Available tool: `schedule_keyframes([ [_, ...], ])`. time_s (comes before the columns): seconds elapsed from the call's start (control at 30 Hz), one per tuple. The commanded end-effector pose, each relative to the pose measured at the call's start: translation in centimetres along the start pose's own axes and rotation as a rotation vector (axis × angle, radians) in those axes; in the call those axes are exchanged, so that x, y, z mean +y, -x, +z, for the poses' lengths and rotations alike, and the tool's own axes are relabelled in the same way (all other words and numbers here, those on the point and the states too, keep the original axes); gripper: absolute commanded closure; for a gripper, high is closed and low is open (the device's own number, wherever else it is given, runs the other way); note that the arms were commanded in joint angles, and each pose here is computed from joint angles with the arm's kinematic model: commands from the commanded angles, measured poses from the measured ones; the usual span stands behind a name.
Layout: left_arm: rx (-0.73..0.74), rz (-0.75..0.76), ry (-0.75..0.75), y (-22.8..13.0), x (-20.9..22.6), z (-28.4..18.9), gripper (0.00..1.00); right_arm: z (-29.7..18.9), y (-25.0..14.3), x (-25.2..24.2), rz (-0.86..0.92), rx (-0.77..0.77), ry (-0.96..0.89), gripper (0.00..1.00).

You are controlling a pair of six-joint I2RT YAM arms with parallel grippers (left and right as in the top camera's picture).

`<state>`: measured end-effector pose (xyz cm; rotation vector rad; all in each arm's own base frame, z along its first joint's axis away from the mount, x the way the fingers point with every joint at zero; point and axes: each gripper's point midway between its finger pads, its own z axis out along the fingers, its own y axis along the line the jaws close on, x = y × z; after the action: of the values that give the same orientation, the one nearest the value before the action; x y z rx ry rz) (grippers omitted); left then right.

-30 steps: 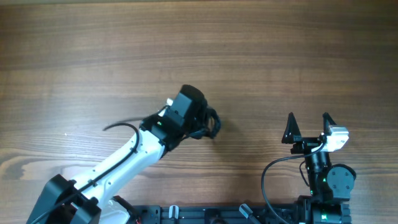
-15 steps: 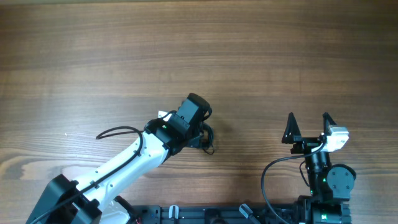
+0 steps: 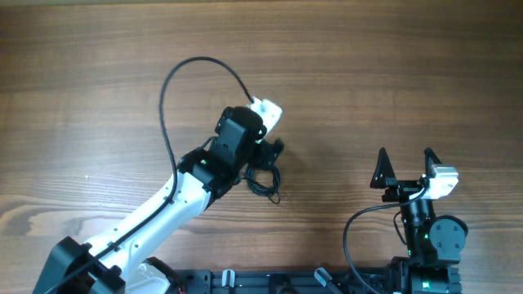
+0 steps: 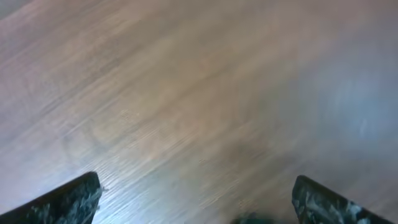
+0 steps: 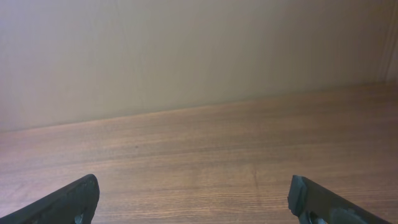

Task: Untangle cables
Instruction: 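Lift the cable coil with the left gripper, letting loose ends hang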

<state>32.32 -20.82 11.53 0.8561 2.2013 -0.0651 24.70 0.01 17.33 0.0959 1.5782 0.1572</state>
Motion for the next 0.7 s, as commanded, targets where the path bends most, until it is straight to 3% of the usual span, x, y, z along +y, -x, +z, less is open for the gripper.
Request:
schedule_keyframes([
  [0.0,0.126,0.344,-0.06,-3.4,-0.6,0.6,0.07,0.0,0.3,-0.2,-0.004,-0.015,-0.012,0.0],
  [0.07,0.191,0.391,-0.127,-5.4,-1.3,1.5,0.16,0.0,0.3,-0.2,-0.005,-0.015,-0.012,0.0],
  [0.37,0.26,0.437,-0.346,-9.0,-5.0,3.9,0.28,0.0,0.3,-0.2,-0.004,-0.015,-0.012,0.0],
  [0.4,0.27,0.436,-0.353,-9.4,-5.1,4.2,0.33,0.0,0.3,-0.2,-0.004,-0.015,-0.012,0.0],
  [0.43,0.282,0.439,-0.342,-9.7,-4.9,4.5,0.73,0.0,0.3,-0.2,-0.004,-0.015,-0.012,0.0],
  [0.47,0.29,0.441,-0.329,-9.8,-4.7,4.6,0.96,0.0,0.3,-0.2,-0.004,-0.015,-0.012,0.0],
  [0.6,0.316,0.312,-0.219,-9.4,-3.2,4.7,0.96,0.0,0.3,-0.2,-0.004,-0.015,-0.012,0.0],
  [0.67,0.292,0.149,-0.129,-8.2,-2.0,4.5,0.96,0.0,0.3,-0.2,-0.004,-0.015,-0.012,0.0],
])
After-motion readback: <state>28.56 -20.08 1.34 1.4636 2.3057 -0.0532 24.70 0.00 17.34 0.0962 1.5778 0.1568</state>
